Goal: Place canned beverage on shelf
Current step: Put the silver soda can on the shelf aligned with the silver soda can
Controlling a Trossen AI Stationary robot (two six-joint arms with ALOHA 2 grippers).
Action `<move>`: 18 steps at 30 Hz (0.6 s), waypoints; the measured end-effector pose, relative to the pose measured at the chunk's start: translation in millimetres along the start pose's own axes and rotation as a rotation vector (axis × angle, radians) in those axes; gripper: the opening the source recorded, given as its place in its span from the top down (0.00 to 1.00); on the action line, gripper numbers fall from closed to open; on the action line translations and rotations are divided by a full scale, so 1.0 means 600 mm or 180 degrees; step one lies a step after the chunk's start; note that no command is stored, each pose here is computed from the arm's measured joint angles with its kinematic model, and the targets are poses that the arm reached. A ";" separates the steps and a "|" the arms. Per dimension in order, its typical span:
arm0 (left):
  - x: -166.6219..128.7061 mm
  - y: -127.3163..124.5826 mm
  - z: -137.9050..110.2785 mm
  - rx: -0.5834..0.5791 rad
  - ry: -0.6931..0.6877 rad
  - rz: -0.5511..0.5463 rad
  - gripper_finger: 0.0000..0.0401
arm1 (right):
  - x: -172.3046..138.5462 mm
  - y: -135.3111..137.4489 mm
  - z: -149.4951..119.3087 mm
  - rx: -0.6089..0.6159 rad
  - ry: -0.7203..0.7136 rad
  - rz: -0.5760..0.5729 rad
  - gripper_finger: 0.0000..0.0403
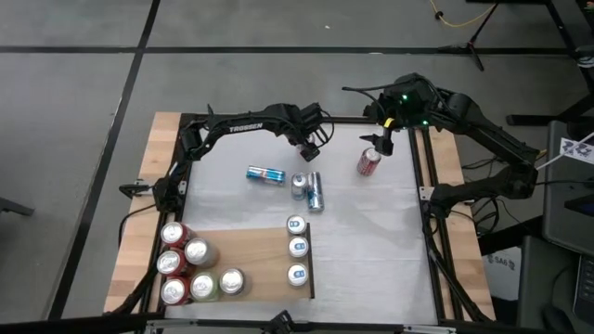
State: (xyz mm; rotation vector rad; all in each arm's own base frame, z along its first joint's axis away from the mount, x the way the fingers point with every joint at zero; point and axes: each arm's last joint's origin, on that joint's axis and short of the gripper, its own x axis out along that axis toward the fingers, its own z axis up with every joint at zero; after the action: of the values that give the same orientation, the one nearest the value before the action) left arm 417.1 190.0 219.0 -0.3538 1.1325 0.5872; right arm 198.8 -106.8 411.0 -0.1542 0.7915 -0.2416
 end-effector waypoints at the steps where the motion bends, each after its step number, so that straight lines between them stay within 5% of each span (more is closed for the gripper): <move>1: 0.000 -0.001 0.001 0.0001 -0.0022 0.0004 0.16 | 0.000 0.000 0.000 0.0000 0.0000 0.0001 0.07; 8: -0.001 -0.008 0.004 -0.0140 -0.0126 0.0026 0.17 | 0.000 0.000 0.000 -0.0001 -0.0001 0.0000 0.07; 18: -0.001 -0.008 0.005 -0.0772 -0.0154 0.0070 0.32 | 0.000 0.000 0.000 -0.0001 0.0000 0.0000 0.07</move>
State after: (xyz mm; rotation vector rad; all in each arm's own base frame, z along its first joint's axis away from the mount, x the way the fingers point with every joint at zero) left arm 421.8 187.6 220.5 -0.5331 1.0219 0.7512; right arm 198.9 -106.9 410.9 -0.1546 0.7914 -0.2414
